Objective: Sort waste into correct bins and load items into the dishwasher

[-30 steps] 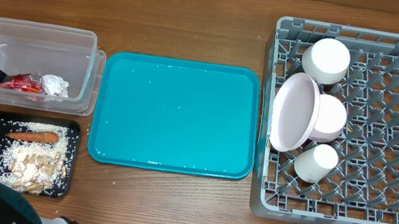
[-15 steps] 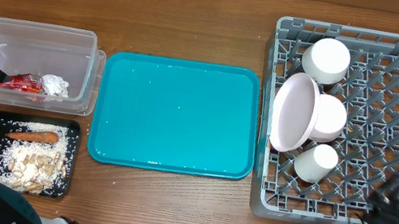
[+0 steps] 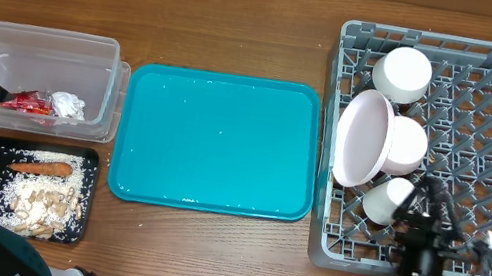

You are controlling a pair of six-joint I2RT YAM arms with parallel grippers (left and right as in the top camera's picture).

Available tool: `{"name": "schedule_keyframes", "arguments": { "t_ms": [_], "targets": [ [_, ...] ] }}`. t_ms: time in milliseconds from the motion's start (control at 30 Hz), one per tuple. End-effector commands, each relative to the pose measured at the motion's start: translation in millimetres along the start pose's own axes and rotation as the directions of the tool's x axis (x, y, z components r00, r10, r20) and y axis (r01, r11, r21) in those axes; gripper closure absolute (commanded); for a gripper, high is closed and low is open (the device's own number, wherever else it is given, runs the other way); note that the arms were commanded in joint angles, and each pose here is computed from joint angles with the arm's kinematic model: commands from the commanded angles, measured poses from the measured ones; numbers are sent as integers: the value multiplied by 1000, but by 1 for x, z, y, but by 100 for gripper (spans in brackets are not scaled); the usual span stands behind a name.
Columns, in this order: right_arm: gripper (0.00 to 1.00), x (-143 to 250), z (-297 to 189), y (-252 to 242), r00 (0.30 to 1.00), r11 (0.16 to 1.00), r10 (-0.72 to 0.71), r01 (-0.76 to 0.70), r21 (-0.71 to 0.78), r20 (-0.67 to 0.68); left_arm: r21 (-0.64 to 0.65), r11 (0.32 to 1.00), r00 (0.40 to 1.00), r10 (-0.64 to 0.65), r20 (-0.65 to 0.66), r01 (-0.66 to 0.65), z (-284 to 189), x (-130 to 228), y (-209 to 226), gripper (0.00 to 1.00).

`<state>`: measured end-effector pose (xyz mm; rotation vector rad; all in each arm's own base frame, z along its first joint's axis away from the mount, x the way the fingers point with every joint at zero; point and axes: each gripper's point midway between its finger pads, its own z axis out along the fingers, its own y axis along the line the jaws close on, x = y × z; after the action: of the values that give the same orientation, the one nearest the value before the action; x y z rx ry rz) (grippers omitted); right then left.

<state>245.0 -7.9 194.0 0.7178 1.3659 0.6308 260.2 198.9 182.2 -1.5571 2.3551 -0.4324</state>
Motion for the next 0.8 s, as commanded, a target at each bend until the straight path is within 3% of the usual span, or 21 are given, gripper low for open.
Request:
{"name": "schedule_keyframes", "arguments": {
  "t_ms": [0, 300, 633, 767],
  "targets": [
    [0, 18, -1, -12, 990, 993, -119, 121, 20, -79, 6, 1000, 1000, 9, 30, -10, -8, -2, -5, 0],
    [0, 24, -1, -8, 922, 927, -375, 374, -31, -100, 6, 1000, 1000, 9, 30, -10, -8, -2, -5, 0],
    [0, 24, -1, -8, 697, 701, -713, 710, -69, -79, 6, 1000, 1000, 9, 30, -10, -8, -2, -5, 0],
    [0, 24, -1, -8, 681, 685, -728, 725, -71, -78, 6, 1000, 1000, 9, 30, -10, -8, -2, -5, 0]
  ]
}}
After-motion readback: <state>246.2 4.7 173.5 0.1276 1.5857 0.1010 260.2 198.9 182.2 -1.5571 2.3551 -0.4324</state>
